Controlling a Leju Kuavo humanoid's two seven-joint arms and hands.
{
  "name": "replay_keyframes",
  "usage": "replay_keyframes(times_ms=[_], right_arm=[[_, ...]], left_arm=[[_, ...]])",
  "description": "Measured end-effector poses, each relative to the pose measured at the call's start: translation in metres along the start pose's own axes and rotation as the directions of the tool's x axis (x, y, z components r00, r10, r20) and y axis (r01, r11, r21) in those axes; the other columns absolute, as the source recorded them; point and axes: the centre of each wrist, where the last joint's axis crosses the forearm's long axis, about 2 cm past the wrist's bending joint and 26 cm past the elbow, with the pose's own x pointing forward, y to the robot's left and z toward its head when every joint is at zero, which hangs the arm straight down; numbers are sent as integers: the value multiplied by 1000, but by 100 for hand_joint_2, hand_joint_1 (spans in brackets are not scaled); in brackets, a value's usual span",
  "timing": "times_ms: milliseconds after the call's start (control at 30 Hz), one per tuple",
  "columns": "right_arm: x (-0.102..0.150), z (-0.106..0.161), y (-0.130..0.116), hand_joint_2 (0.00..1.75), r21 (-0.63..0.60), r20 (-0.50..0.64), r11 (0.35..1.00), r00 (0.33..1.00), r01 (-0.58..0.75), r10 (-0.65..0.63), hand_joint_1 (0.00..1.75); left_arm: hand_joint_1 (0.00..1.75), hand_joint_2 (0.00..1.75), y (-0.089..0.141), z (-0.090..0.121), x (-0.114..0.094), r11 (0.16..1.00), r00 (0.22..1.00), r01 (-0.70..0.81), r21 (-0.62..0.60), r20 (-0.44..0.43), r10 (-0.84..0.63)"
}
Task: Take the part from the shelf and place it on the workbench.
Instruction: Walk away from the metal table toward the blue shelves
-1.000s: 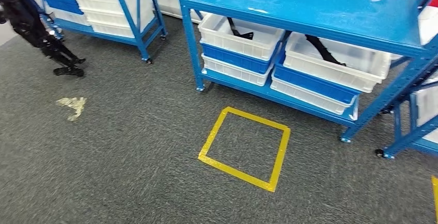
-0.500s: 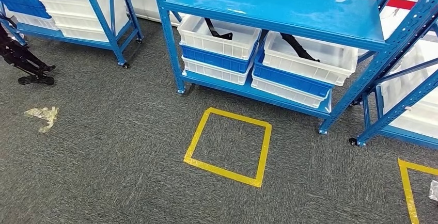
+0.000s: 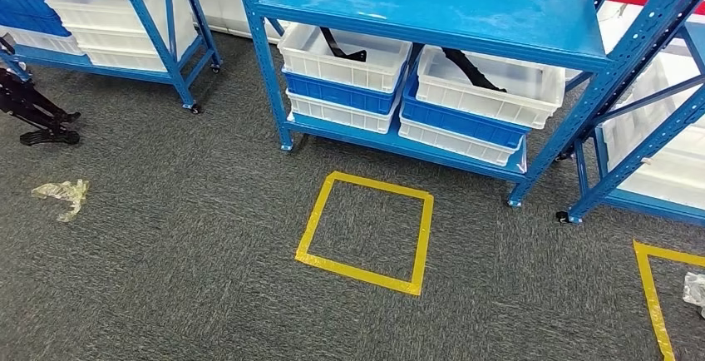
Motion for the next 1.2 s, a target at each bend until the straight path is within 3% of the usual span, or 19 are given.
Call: replay_keyframes(times_ms=[1200], right_arm=[[0,2,6,0,16,4,1000,1000,-20,20,0]], left_arm=[[0,0,4,0,-3,1000,1000,-4,17,-19,4]])
